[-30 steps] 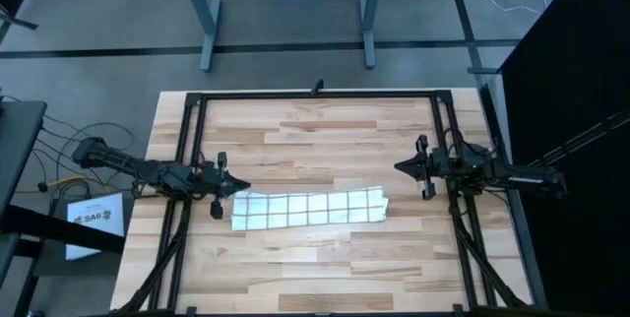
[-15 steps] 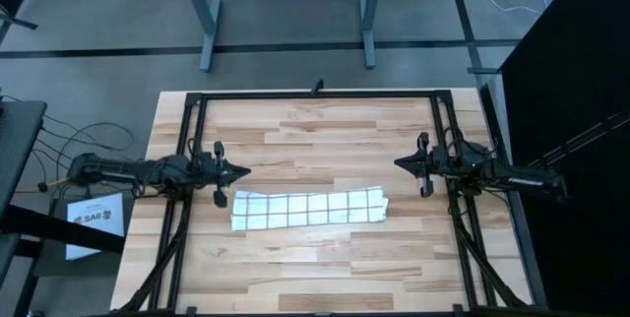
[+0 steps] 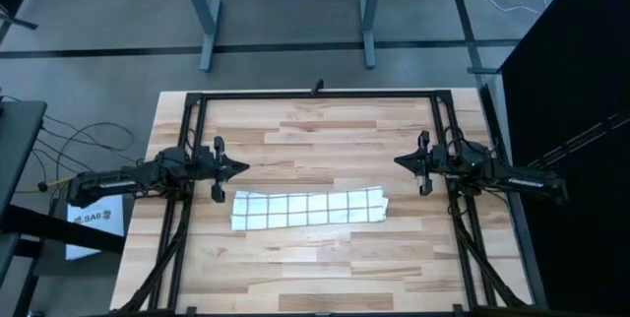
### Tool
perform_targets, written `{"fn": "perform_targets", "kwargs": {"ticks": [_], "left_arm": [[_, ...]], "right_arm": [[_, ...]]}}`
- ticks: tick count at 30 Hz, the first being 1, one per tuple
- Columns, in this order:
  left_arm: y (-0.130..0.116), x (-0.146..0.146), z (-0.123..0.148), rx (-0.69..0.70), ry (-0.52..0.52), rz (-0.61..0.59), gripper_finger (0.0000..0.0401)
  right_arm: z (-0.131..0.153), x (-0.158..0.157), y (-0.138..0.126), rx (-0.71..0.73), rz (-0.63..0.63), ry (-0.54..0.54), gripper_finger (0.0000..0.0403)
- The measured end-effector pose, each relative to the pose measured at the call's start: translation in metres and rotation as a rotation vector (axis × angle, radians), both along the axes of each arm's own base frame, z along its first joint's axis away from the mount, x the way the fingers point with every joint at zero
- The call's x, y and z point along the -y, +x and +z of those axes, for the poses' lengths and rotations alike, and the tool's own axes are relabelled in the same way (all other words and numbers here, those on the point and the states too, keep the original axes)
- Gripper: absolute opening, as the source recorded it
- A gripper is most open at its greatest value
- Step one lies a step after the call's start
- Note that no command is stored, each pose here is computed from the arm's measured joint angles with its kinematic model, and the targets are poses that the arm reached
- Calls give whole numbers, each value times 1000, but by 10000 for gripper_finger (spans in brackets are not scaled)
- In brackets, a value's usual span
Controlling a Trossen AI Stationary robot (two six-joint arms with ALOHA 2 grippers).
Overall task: Roll towel
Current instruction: Return to Home Position
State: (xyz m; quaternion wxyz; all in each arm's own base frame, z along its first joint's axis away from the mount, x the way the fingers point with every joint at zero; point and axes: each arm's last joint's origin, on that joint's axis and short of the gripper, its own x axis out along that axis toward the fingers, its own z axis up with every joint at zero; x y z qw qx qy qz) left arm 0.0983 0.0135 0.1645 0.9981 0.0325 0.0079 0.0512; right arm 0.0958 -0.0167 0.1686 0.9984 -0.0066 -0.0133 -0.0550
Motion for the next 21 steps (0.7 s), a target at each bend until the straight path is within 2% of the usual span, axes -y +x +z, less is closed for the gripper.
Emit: {"fn": "perform_targets", "kwargs": {"ticks": [11, 21], "left_arm": [[-2, 0, 2, 25, 25, 4, 0], [-2, 0, 2, 25, 3, 4, 0]], "right_arm": [[0, 0, 0, -2, -1, -10, 0], [0, 0, 0, 0, -1, -10, 0]]}}
